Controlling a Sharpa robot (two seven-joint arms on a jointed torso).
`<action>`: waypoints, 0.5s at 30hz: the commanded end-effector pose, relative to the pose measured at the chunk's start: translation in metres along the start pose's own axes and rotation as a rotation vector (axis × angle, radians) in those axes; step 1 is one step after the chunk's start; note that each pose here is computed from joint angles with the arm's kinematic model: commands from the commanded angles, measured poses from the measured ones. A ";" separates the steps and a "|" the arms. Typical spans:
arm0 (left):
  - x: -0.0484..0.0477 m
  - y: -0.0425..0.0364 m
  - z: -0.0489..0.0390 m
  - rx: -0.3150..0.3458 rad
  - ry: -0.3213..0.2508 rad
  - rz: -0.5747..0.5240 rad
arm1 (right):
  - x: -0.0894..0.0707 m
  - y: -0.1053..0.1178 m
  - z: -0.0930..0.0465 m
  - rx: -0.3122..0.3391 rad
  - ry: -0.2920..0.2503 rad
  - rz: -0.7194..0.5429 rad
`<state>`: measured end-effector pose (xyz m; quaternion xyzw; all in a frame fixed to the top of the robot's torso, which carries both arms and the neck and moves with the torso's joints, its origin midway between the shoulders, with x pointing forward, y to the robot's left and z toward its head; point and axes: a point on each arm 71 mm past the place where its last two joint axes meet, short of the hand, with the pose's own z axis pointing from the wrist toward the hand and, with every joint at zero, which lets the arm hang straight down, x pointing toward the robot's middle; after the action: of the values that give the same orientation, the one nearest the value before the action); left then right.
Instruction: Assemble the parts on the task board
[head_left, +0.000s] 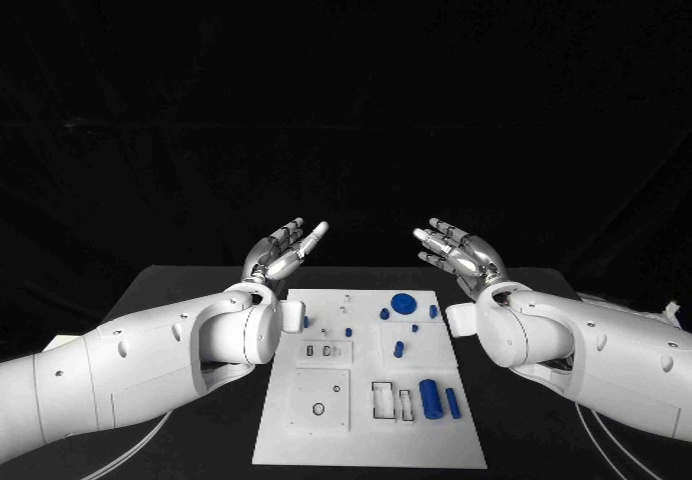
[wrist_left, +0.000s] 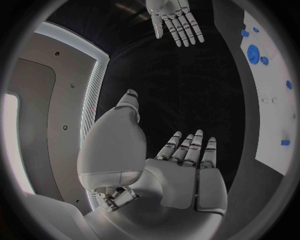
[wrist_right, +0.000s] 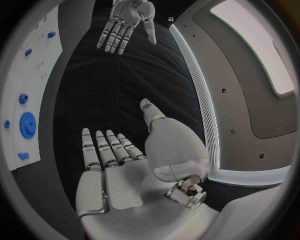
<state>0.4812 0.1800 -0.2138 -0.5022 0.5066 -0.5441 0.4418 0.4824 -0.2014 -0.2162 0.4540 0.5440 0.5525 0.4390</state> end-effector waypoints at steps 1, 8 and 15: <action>0.0038 -0.0012 0.0004 0.006 0.041 -0.042 | 0.011 0.000 0.001 0.018 0.194 -0.011; -0.0099 -0.0065 0.0015 0.041 0.038 -0.046 | -0.013 0.011 0.012 -0.127 0.144 -0.239; -0.0192 -0.0103 -0.0012 0.052 0.062 -0.061 | -0.020 0.018 0.018 -0.173 0.178 -0.439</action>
<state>0.4836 0.2050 -0.2097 -0.5028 0.4951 -0.5541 0.4416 0.5053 -0.2239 -0.2034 0.3205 0.5944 0.5411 0.5012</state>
